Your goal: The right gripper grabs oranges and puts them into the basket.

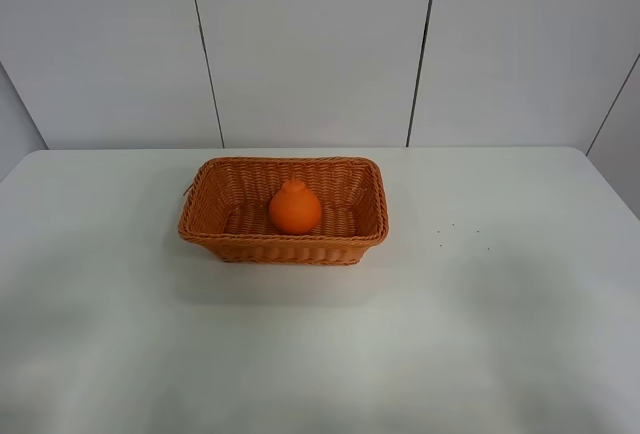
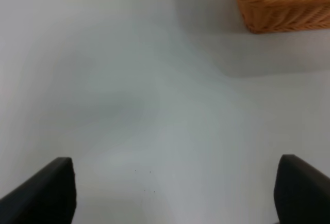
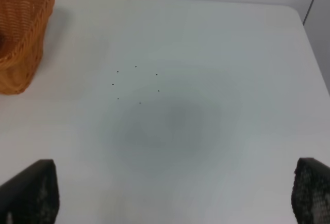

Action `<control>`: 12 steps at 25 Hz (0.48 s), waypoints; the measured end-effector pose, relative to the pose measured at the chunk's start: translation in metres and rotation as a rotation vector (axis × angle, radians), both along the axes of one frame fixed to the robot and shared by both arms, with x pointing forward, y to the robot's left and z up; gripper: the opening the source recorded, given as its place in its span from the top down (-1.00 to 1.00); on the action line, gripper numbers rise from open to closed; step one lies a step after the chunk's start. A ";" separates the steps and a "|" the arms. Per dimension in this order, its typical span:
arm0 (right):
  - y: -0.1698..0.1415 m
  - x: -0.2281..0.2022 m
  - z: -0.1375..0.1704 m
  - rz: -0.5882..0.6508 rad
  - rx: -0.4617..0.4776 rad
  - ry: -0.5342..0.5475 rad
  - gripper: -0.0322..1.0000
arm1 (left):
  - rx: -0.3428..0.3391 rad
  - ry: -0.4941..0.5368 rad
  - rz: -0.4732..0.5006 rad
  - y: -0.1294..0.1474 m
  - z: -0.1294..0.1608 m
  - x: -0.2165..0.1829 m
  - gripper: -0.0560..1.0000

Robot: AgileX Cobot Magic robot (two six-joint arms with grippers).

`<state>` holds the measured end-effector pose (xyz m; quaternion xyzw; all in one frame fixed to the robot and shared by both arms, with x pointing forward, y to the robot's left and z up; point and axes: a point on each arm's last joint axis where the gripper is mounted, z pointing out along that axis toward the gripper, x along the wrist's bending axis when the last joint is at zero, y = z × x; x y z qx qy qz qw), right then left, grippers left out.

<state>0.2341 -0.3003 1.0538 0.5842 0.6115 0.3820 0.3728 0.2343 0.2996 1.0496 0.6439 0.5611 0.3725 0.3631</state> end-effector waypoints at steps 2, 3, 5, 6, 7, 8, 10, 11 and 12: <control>0.000 0.000 0.000 0.000 0.000 0.000 -0.40 | 0.000 0.000 0.000 0.000 0.000 0.000 -0.78; 0.000 0.000 0.000 0.000 0.001 0.000 -0.40 | 0.000 0.000 0.000 0.000 0.000 0.000 -0.78; 0.000 0.000 0.000 0.000 0.001 -0.001 -0.40 | 0.000 0.000 0.000 0.000 0.000 0.000 -0.78; 0.000 0.000 0.000 0.000 0.001 -0.001 -0.40 | 0.000 0.000 0.000 0.000 0.000 0.000 -0.78; 0.000 0.000 0.000 0.000 0.001 -0.001 -0.40 | 0.000 0.000 0.000 0.000 0.000 0.000 -0.78; 0.000 0.000 0.000 0.000 0.001 -0.001 -0.40 | 0.000 0.000 0.000 0.000 0.000 0.000 -0.78; 0.000 0.000 0.000 0.000 0.001 -0.001 -0.40 | 0.000 0.000 0.000 0.000 0.000 0.000 -0.78; 0.000 0.000 0.000 0.000 0.001 -0.002 -0.40 | 0.000 0.000 0.000 0.000 0.000 0.000 -0.78; 0.000 0.000 0.000 -0.001 0.002 -0.002 -0.40 | 0.000 0.000 0.000 0.000 0.000 0.000 -0.78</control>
